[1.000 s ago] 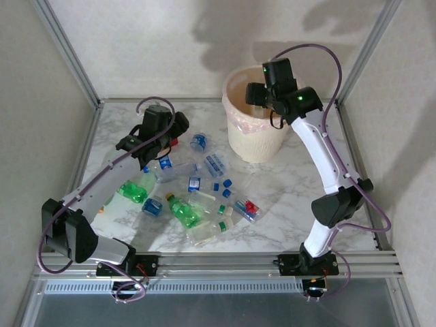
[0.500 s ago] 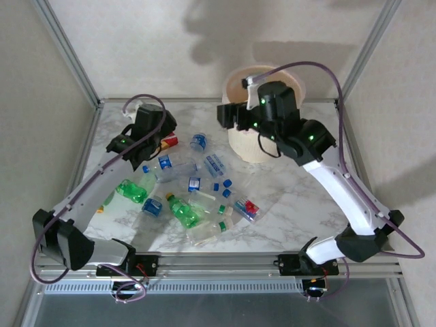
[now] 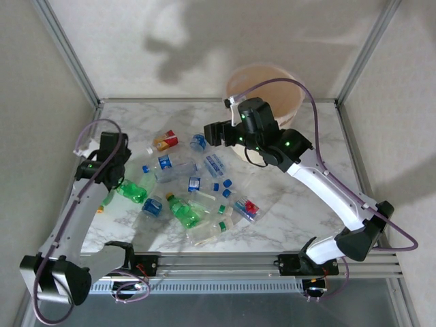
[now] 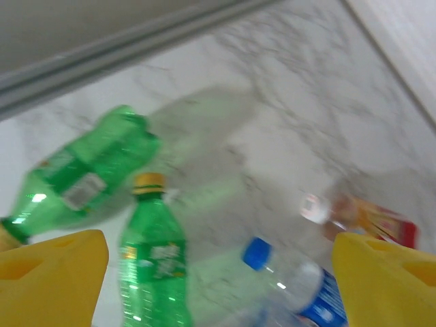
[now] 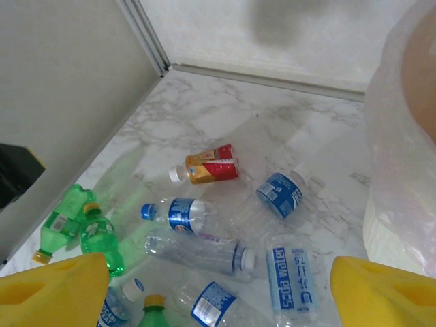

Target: Put the plastic bottles in the bin

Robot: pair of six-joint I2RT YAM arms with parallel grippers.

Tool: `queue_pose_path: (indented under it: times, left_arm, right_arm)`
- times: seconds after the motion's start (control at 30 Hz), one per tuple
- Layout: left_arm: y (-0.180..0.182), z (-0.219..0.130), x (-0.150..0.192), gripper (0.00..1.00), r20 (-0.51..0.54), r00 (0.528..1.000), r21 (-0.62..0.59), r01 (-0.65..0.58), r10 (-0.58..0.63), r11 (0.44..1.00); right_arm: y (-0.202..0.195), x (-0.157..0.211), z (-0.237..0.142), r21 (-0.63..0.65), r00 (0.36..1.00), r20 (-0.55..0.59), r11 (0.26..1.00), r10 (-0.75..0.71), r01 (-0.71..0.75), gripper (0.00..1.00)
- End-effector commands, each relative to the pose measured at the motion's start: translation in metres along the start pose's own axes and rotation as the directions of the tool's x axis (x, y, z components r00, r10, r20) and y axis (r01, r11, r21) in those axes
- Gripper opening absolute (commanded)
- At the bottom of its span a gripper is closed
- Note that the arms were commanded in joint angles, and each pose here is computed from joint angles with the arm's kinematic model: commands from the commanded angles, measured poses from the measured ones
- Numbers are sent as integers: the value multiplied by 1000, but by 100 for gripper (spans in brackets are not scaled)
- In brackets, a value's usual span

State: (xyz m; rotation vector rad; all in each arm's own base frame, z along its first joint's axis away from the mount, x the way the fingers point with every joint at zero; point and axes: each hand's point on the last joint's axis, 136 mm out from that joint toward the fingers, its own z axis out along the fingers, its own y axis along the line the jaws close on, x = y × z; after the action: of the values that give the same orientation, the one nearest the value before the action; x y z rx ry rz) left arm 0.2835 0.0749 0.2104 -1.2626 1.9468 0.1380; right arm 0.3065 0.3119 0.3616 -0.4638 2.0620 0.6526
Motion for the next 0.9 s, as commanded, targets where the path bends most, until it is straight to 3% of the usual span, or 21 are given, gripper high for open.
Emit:
queue_pose_path:
  times: [0.0,0.3,0.87]
  left_arm:
    - [40,18,0,85,4,1000,-119,2,-1,993]
    - [96,73,24,86,-95,991,-234,67,-91,970]
    - [104,124,17,94,-146,989,-318,-46,-1,947]
  right_arm:
    - [6,4,3,-31,1000,3,999,14,-14,85]
    - [-1,22,14,1,998,-57,1000,26,-26,84]
    - [-13,51,17,40,991,-118,998,61,-57,83]
